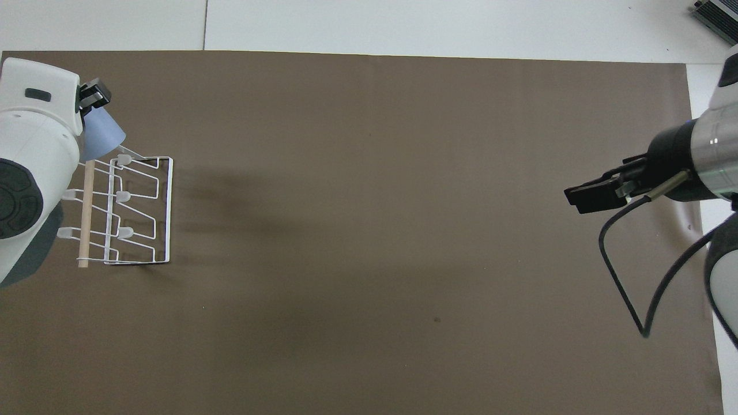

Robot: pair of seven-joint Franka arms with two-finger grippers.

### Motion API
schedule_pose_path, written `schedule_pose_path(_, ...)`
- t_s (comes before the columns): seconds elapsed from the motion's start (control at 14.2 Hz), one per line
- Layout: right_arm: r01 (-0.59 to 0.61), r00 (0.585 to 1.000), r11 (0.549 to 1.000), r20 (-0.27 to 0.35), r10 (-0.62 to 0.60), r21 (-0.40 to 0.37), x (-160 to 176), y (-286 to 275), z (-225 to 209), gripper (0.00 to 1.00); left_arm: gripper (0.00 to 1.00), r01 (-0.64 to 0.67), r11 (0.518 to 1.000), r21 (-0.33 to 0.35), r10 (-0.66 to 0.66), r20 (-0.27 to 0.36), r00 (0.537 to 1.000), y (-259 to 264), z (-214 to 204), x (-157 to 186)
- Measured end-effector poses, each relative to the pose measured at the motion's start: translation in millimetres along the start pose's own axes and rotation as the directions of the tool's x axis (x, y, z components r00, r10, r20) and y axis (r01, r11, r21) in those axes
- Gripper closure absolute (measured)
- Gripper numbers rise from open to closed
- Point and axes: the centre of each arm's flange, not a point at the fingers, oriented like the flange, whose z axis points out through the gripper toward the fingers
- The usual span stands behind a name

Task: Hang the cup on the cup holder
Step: 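Carry the cup to the rack with the left gripper while the right retracts, then lower the blue cup onto a rack peg with the left gripper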

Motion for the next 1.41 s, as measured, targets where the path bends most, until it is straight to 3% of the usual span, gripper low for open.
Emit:
schedule_pose_path(0.35, -0.118, 0.993, 0.991, 0.012, 0.119, -0.066, -14, 40, -3, 0.0, 0.26, -0.014, 1.0, -0.007, 0.014, -0.016, 1.0, -6, 18, -14)
schedule_pose_path(0.84, -0.248, 0.968, 0.966, 0.008, 0.249, -0.071, -24, 64, -3, 0.0, 0.26, -0.016, 1.0, -0.025, 0.015, -0.041, 0.999, -3, 28, -25)
schedule_pose_path(1.41, -0.309, 0.947, 0.949, 0.072, 0.313, -0.067, -45, 79, 25, 0.0, 0.26, -0.033, 0.999, -0.029, 0.032, -0.014, 0.999, -11, 44, -49)
